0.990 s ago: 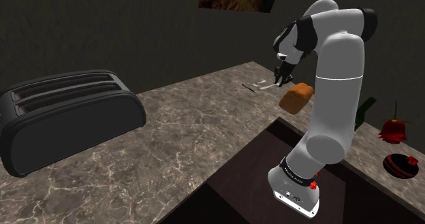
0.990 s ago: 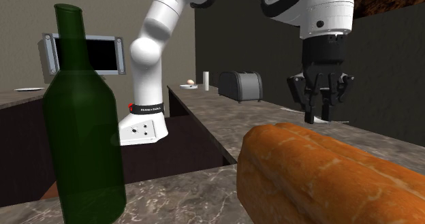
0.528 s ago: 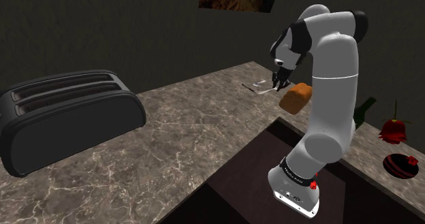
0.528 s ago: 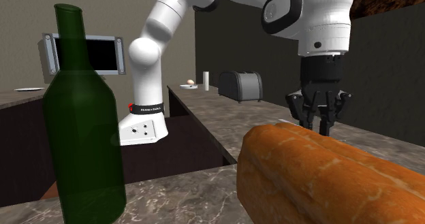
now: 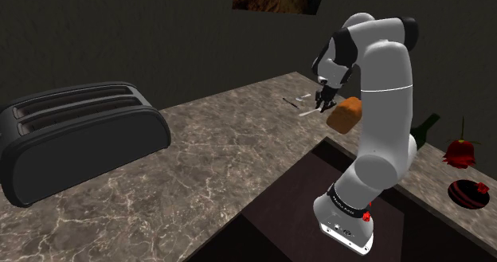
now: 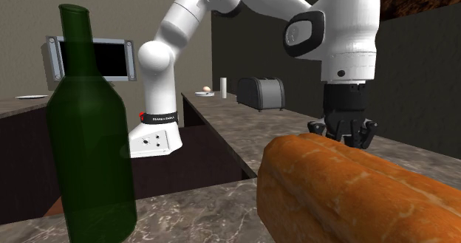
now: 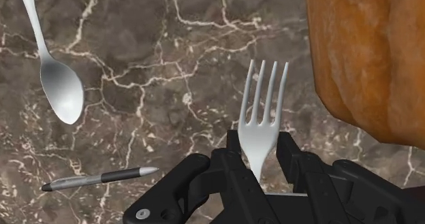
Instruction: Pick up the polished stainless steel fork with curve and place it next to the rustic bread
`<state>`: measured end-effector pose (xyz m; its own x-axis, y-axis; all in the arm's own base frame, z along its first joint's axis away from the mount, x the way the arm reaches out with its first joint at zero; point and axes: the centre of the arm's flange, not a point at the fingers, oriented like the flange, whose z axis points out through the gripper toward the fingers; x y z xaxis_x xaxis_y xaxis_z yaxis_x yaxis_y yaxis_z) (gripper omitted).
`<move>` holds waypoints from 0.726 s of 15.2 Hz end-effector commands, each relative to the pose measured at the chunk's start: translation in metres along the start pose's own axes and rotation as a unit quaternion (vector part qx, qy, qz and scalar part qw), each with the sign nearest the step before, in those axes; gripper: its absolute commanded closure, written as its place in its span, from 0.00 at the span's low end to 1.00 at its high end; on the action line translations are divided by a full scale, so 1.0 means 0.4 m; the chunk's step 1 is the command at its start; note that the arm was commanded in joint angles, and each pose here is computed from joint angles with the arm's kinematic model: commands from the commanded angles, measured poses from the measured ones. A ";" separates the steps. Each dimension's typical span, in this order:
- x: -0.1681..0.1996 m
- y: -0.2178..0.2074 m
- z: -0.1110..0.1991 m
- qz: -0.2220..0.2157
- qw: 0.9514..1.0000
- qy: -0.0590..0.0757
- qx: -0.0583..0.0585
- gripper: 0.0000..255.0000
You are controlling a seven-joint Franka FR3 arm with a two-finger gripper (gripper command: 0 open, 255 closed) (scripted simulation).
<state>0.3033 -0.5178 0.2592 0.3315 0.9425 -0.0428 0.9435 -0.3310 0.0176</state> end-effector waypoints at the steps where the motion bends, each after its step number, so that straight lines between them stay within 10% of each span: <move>1: 0.000 0.001 0.029 0.000 1.000 0.000 0.000 1.00; 11: 0.003 0.000 0.104 0.000 1.000 0.000 0.000 1.00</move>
<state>0.3036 -0.5186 0.2179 0.3314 0.9425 -0.0428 0.9435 -0.3309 0.0177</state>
